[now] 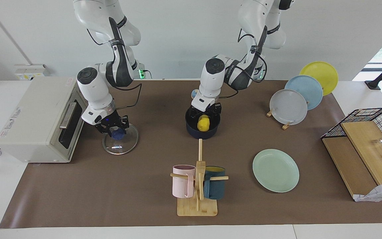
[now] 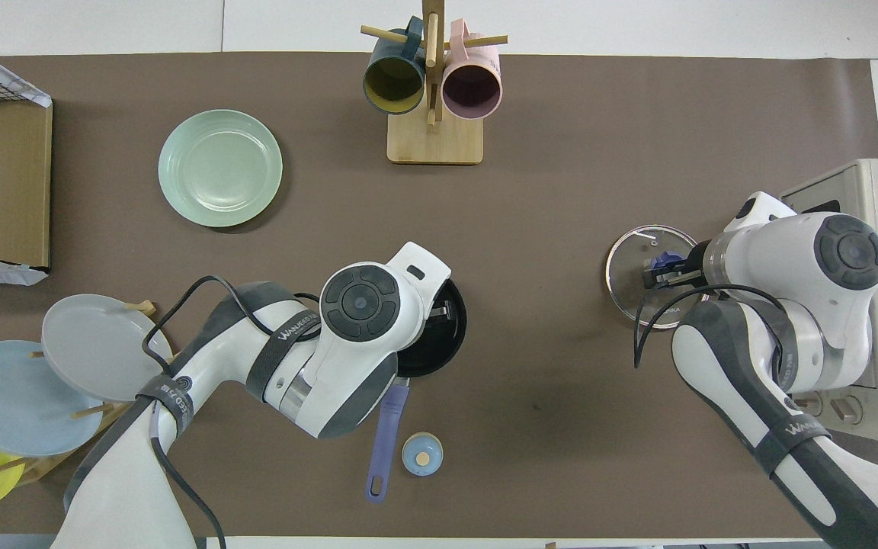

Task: Transfer potato from pot to plate
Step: 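Grasp the potato with the left gripper while the right gripper sets down the lid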

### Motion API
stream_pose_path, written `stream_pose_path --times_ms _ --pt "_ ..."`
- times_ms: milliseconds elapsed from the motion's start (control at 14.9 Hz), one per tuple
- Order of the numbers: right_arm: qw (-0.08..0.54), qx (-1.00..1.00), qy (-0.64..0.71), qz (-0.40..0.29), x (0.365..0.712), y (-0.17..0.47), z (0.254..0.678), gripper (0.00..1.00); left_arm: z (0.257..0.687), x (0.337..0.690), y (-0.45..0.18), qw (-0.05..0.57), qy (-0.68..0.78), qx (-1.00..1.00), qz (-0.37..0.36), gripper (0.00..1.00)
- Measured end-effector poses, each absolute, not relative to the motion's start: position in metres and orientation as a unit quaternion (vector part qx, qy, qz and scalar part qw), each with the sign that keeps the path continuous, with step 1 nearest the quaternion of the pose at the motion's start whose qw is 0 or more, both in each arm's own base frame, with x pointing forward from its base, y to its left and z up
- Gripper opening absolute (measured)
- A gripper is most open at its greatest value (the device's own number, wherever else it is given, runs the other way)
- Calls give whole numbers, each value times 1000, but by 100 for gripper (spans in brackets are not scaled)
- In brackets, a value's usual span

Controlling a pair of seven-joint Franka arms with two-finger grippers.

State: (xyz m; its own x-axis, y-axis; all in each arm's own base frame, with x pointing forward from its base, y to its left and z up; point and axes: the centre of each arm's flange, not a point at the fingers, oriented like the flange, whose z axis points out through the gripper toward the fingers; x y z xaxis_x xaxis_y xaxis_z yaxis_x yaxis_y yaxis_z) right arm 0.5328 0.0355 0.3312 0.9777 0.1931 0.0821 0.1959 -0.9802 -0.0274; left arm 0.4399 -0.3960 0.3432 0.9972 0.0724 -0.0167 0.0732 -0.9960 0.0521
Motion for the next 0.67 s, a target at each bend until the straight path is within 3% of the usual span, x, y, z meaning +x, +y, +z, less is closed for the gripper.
stream_pose_path --times_ms 135,336,471,673 --pt "18 -994 -98 -40 532 36 330 72 336 438 -399 19 44 999 -5 100" --pt "17 -994 -98 -45 536 36 336 100 326 439 -401 19 48 999 -4 100" --pt "18 -994 -99 -32 546 36 357 100 326 440 -401 20 49 999 -3 100" --pt "18 -995 -100 -8 568 36 433 100 327 441 -401 22 50 999 0 94"
